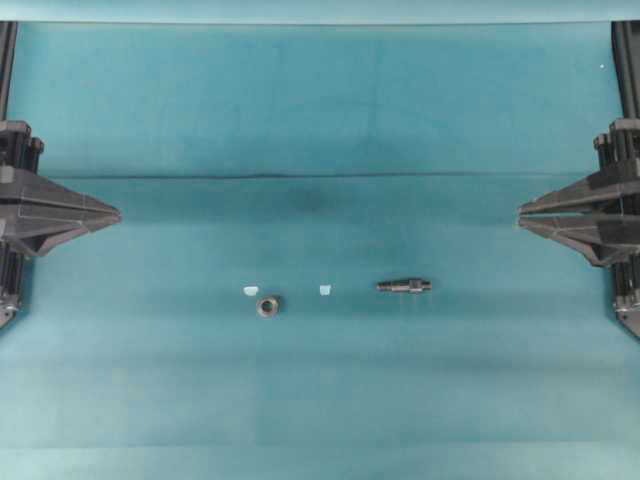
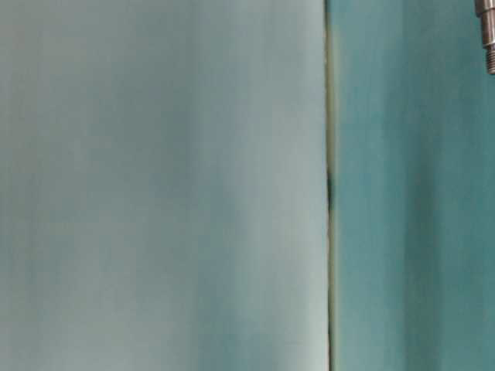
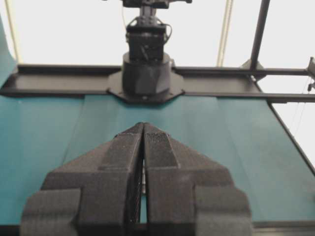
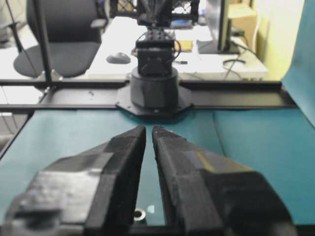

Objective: Insert the washer onto the shaft with both hands.
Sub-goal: 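Move left gripper toward the silver washer and right gripper toward the shaft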

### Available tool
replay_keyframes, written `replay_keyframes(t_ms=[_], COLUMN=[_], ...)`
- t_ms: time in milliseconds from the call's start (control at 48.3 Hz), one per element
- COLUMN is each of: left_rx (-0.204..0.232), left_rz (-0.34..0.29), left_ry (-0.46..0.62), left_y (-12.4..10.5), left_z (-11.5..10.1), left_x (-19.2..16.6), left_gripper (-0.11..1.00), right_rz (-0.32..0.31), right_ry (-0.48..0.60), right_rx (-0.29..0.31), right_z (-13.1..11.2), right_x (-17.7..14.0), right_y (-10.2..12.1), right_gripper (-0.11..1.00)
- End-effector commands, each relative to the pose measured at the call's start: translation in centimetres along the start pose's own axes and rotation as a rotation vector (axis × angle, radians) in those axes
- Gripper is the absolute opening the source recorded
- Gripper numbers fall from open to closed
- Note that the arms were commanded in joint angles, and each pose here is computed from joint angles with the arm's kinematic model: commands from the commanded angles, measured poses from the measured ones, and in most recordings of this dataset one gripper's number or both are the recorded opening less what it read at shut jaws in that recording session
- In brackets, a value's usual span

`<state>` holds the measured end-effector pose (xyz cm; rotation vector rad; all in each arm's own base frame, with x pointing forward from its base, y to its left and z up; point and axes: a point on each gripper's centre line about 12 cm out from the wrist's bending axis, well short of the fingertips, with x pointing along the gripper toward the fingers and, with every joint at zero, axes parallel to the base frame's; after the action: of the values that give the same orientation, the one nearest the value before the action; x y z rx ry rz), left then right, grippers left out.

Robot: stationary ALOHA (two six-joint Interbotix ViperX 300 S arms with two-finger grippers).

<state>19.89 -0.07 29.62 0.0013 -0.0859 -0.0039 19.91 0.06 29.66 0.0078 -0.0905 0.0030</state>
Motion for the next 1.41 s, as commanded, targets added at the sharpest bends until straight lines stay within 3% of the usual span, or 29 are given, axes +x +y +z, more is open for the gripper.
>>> replay_keyframes(t_ms=[0, 124, 228, 393, 787, 1118, 1387], left_rx=[-0.029, -0.093, -0.117, -0.119, -0.125, -0.15, -0.126], left_rz=[-0.013, -0.018, -0.016, -0.015, 0.002, 0.04, 0.038], left_ry=[0.045, 0.108, 0.142, 0.204, 0.469, 0.776, 0.95], left_y=[-0.3, -0.5, -0.5, -0.6, -0.9, -1.0, -1.5], left_z=[-0.1, -0.8, -1.3, -1.4, -2.0, -5.0, -8.0], left_x=[1.2, 2.5, 3.5, 5.2, 9.5, 13.6, 15.5], left_gripper=[0.02, 0.02, 0.02, 0.02, 0.02, 0.02, 0.02], right_rz=[-0.009, -0.015, -0.016, -0.016, -0.015, -0.016, -0.01], right_ry=[0.001, 0.113, 0.228, 0.365, 0.677, 0.93, 1.077], right_rx=[0.002, 0.071, 0.09, 0.094, 0.091, 0.07, 0.016], right_z=[0.2, -0.5, -1.2, -1.7, -4.3, -7.4, -9.4], right_x=[0.2, 0.4, 0.4, 0.7, 3.9, 7.3, 8.9], right_y=[-0.2, -0.2, -0.1, 0.0, 0.3, 0.3, 0.1], right_gripper=[0.0, -0.08, -0.1, -0.1, -0.1, -0.1, -0.1])
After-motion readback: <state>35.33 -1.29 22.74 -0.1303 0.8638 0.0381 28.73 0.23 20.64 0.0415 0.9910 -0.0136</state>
